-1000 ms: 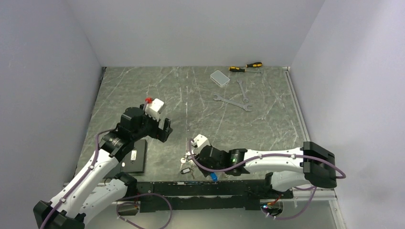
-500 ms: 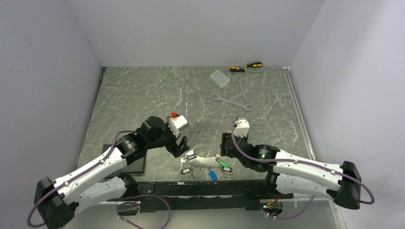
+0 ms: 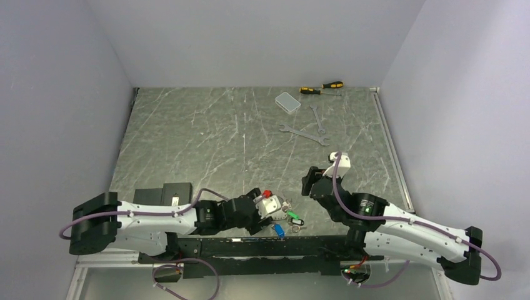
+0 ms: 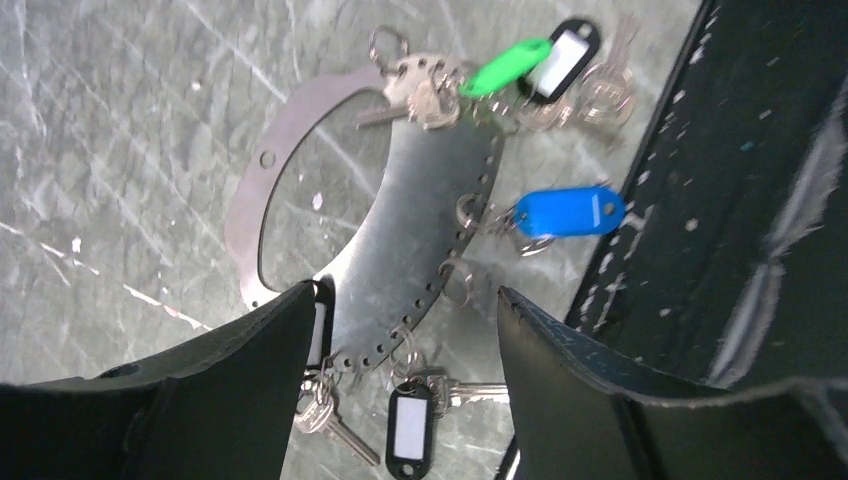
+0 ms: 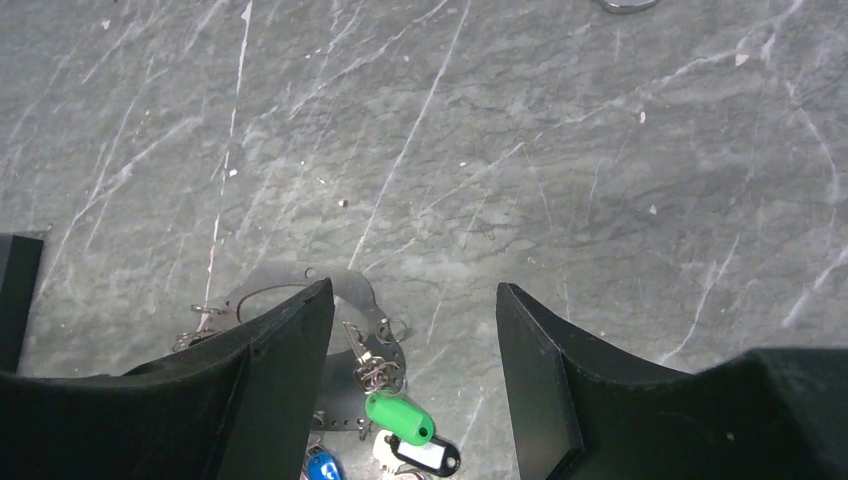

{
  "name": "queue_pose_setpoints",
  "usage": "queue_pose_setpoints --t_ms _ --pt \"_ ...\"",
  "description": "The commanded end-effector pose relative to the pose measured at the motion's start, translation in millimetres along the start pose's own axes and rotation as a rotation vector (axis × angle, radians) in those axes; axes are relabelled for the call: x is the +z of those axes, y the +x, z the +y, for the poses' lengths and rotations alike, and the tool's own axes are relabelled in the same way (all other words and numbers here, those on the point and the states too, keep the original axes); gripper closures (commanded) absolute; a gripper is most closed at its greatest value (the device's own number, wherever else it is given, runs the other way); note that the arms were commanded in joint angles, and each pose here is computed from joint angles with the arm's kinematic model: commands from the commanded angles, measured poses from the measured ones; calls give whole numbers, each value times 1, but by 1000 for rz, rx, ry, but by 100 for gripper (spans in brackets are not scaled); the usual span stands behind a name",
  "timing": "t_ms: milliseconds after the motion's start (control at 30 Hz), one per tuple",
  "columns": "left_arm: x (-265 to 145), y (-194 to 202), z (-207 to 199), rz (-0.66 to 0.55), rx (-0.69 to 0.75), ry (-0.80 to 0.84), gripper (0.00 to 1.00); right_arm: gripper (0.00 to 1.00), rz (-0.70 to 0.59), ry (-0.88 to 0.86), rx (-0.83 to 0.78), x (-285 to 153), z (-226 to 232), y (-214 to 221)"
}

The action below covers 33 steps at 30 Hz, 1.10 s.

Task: Put the keys on the keyring

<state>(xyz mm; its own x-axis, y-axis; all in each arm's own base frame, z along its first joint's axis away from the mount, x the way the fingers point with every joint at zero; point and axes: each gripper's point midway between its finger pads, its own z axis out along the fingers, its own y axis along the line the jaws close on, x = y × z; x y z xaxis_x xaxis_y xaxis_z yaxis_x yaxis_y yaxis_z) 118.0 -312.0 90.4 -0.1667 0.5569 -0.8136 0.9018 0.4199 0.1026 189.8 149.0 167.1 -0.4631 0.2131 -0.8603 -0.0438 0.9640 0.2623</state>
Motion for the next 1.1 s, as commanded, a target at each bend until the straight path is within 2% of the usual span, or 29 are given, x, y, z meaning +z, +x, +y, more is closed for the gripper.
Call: queue_pose_setpoints --t_ms 0,100,267,467,700,1067 --pt "9 -16 12 -151 36 -82 31 36 -41 -8 14 -6 -2 -15" --pt "12 -12 7 -169 51 -58 34 36 -34 -25 21 -7 -2 -12" --pt "21 -1 -7 -131 76 15 39 36 -30 -32 20 -8 -4 -9" --pt "26 5 -20 -105 82 87 36 35 -23 -32 2 -8 -6 -7" --pt "29 21 -22 -48 96 83 35 35 -16 -37 -9 -7 -6 -4" --pt "42 36 -12 -25 135 0 47 35 8 -48 -31 -7 -3 1"
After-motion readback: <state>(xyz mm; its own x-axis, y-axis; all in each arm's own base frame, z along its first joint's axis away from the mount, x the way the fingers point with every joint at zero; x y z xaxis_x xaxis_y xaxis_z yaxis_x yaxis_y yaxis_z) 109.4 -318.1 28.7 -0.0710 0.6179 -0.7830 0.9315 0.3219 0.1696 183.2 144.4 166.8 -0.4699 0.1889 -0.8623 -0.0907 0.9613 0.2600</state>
